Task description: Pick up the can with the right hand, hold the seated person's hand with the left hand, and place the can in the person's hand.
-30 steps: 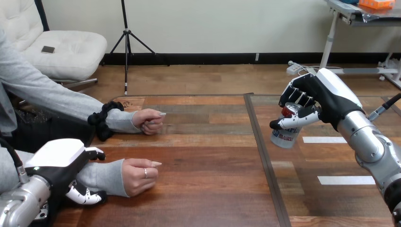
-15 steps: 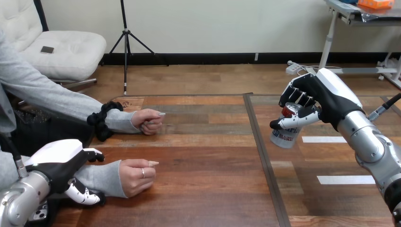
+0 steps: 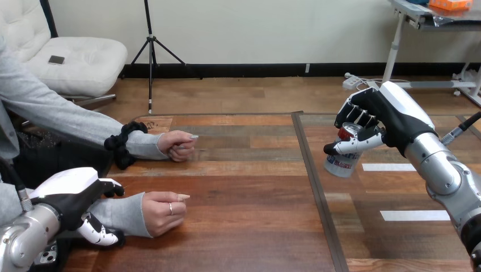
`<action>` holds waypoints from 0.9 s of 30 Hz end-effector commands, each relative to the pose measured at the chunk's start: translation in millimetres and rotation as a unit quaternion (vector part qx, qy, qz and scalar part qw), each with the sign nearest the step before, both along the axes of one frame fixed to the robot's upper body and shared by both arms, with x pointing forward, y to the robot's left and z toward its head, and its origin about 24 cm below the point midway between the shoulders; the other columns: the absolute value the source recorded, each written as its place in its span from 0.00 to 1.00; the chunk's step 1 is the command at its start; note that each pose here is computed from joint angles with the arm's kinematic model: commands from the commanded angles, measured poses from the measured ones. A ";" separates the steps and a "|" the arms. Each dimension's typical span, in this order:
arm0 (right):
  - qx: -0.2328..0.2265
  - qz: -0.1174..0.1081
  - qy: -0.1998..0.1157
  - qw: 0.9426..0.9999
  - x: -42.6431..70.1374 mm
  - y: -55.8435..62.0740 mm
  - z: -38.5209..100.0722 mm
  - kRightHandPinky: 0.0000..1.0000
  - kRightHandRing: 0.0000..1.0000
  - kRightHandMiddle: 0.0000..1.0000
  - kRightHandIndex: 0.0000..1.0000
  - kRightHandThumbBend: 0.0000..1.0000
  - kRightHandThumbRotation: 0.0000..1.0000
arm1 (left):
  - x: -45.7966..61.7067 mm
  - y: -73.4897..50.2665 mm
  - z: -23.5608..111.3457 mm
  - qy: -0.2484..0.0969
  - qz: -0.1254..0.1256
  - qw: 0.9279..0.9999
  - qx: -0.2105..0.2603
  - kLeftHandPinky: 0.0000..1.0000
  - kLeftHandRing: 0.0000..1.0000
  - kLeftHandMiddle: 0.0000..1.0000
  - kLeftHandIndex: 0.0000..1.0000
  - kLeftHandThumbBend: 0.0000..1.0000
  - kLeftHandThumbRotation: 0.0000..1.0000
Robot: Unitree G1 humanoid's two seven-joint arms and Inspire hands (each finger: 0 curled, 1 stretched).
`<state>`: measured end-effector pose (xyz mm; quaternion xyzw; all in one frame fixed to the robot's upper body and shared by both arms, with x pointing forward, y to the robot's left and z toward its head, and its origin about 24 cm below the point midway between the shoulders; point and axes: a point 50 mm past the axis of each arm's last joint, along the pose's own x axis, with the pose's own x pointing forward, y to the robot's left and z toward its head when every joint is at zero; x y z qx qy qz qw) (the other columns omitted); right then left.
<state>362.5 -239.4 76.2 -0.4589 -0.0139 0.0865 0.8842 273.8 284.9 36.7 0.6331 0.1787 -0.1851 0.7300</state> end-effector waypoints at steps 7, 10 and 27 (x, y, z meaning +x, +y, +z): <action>0.015 0.008 -0.083 0.996 12.6 3.4 39.9 0.37 0.39 0.42 0.40 0.79 0.00 | 6.5 -6.3 0.3 0.008 -0.009 0.999 0.036 0.59 0.73 0.76 0.75 0.99 0.02; 0.013 0.008 -0.082 0.996 12.7 3.4 40.1 0.37 0.39 0.41 0.40 0.79 0.00 | 7.1 -6.1 -0.7 0.008 -0.005 0.999 0.037 0.55 0.68 0.73 0.73 0.97 0.01; 0.017 0.008 -0.085 0.996 13.2 3.3 41.9 0.37 0.39 0.42 0.41 0.78 0.00 | 6.8 -5.7 -1.4 -0.028 -0.021 0.999 0.039 0.32 0.41 0.51 0.53 0.79 0.00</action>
